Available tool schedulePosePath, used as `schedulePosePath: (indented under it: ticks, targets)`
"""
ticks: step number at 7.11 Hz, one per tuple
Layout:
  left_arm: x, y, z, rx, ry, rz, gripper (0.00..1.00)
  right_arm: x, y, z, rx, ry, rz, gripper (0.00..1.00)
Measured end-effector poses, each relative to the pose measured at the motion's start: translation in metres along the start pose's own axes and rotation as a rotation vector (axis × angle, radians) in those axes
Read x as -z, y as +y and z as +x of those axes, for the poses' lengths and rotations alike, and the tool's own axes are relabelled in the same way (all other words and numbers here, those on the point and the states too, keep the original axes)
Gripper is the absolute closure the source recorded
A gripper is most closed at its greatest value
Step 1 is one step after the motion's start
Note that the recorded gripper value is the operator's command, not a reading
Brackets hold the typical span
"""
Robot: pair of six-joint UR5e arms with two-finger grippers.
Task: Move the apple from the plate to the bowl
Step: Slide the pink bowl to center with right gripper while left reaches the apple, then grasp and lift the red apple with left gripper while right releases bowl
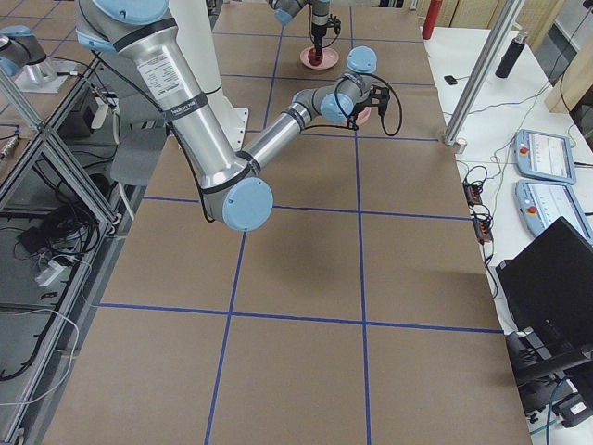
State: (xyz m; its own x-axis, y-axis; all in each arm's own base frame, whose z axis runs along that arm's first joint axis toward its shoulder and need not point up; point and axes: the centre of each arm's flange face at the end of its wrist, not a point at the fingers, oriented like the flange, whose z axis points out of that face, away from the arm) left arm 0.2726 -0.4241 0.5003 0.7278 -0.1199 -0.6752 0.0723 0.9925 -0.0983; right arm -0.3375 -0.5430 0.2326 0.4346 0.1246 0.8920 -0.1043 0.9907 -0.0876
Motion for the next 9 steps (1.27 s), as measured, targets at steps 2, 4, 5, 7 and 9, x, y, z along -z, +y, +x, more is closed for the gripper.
schedulePosePath:
  ticks: [2, 4, 5, 7, 9]
  targets:
    - [0.05, 0.003, 0.018, 0.001, -0.019, -0.025, 1.0, -0.019, 0.008, -0.007, 0.012, 0.019, 0.0, 1.0]
    - [0.099, -0.01, 0.038, 0.001, -0.017, 0.0, 1.0, -0.076, 0.011, -0.034, 0.034, 0.072, -0.022, 1.0]
    - [0.113, -0.014, 0.045, 0.006, -0.014, 0.01, 1.0, -0.107, 0.005, -0.057, 0.047, 0.101, -0.034, 1.0]
    - [0.123, -0.017, 0.052, 0.008, -0.01, 0.014, 1.0, -0.152, -0.01, -0.085, 0.088, 0.153, -0.066, 1.0]
    - [0.124, -0.018, 0.054, 0.007, -0.008, 0.015, 1.0, -0.172, -0.014, -0.088, 0.123, 0.181, -0.092, 1.0]
